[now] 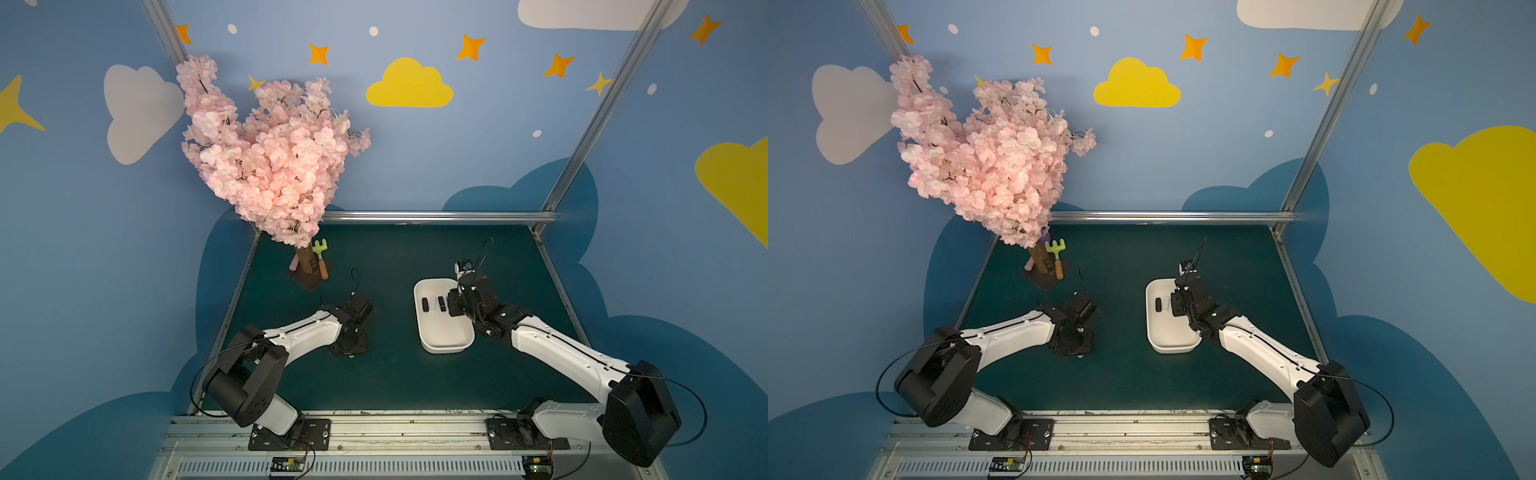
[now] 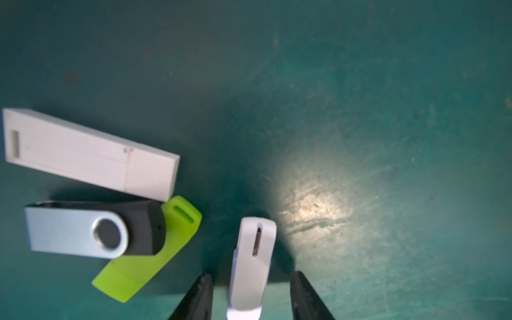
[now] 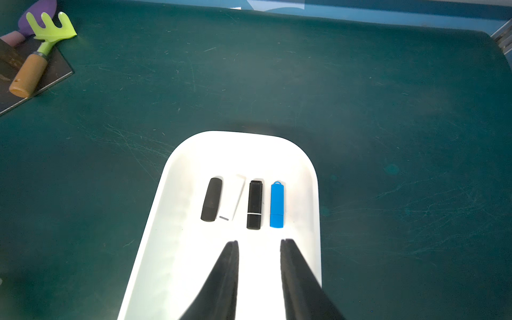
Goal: Put the usb flash drive into the storage box
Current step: Pick up the USB flash from the center of the board.
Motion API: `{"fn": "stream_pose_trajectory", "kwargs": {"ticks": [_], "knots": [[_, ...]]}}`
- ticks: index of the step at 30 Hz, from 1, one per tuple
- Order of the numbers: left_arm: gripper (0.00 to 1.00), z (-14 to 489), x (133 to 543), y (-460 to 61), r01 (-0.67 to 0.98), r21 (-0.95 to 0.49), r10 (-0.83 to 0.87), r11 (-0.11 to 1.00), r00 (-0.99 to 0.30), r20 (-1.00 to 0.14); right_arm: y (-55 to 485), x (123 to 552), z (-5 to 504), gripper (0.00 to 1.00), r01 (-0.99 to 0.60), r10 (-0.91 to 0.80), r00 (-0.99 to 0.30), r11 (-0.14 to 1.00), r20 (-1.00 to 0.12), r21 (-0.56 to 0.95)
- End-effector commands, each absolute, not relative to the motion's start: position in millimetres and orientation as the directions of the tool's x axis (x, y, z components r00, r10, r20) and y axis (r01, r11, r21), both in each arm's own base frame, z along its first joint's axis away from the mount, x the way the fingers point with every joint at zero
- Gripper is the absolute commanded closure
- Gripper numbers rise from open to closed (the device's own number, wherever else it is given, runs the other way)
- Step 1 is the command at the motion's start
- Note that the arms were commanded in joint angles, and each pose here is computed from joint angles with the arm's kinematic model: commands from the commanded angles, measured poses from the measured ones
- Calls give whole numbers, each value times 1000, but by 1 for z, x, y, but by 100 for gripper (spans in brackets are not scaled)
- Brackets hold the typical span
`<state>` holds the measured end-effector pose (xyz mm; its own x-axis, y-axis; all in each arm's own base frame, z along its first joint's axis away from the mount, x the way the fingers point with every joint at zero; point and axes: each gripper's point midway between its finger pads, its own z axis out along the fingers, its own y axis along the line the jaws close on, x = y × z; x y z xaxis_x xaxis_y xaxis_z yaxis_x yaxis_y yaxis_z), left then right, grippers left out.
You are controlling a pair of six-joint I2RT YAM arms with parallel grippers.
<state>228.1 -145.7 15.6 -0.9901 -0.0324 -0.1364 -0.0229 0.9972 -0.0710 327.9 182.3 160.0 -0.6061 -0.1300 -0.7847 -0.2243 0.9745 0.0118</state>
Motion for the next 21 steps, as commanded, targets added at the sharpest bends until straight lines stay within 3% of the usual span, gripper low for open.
{"fn": "stream_pose_trajectory", "kwargs": {"ticks": [1,6,15,21], "knots": [[54,15,236,-144,8,-25,5,1000,-989,-149,183,334,172,68,-210,-113,-592,978,-798,18],[60,15,247,-140,30,33,35,999,-986,-163,183,334,170,68,-209,-116,-595,978,-795,14],[76,8,245,-148,38,10,39,999,-991,-130,185,334,169,68,-212,-114,-599,977,-792,20],[66,21,241,-151,30,-26,26,999,-990,-140,185,335,168,68,-210,-116,-602,977,-790,17]]}}
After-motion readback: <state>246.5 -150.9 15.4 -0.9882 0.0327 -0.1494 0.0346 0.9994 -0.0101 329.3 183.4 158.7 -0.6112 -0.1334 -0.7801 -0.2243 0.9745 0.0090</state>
